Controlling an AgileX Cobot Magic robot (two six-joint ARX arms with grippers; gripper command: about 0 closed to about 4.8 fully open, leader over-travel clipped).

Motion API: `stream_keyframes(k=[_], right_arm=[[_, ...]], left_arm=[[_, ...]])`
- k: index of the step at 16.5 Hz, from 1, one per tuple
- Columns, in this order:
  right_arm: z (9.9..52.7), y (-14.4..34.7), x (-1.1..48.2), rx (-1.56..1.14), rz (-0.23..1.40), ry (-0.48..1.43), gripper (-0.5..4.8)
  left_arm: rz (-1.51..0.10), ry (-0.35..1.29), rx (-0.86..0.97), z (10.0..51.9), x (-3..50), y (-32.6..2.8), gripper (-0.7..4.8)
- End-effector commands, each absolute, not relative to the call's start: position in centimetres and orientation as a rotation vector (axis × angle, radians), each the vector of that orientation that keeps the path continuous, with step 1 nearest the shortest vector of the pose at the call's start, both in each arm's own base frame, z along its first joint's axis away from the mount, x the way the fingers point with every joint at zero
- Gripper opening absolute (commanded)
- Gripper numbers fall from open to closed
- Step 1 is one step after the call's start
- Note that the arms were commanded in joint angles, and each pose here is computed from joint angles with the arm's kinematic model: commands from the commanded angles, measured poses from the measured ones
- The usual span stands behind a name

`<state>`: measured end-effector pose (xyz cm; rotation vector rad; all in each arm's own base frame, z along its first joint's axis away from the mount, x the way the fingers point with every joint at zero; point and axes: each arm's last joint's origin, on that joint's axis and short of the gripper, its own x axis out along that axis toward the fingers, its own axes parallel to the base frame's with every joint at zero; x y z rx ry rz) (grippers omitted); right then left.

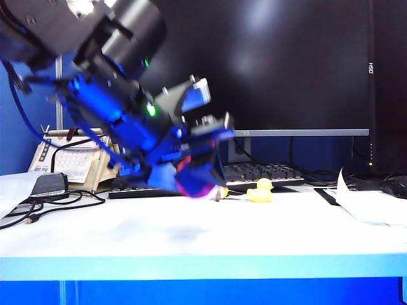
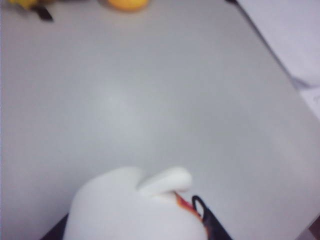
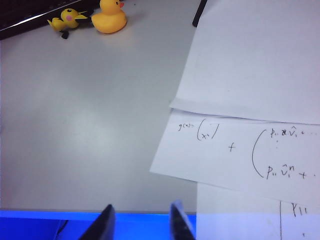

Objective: Pick up the doll with a different color than the other dolls and place it near you.

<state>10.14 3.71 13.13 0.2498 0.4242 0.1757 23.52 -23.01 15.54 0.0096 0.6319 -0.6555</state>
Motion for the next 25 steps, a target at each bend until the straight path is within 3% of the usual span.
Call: stream_keyframes(k=[1,22,23,24,25], right_arm=[[13.2,3.7,10.2,0.258,0.179,0.409,1.44],[13.2,3.7,10.2,0.258,0.179,0.409,1.44],[13.2,3.7,10.2,0.257,0.179,0.409,1.44],[13.2,3.7,10.2,0.258,0.179,0.409,1.44],[13.2,3.7,10.2,0.257,0.179,0.409,1.44]], left_arm=[[-0.679,0.58,-0.04,15.5,23.7,-23.4,-0.05],[-0.691,0.639,-0.065,12.5,23.0,-23.9,-0.04],[-0.689,0.644,-0.063,12.3,23.0,-23.9,0.19],[-0.683,0.657,-0.055,12.1,23.0,-23.8,1.14],[-0.674,0.674,-0.049,11.9,23.0,-23.8,2.68]])
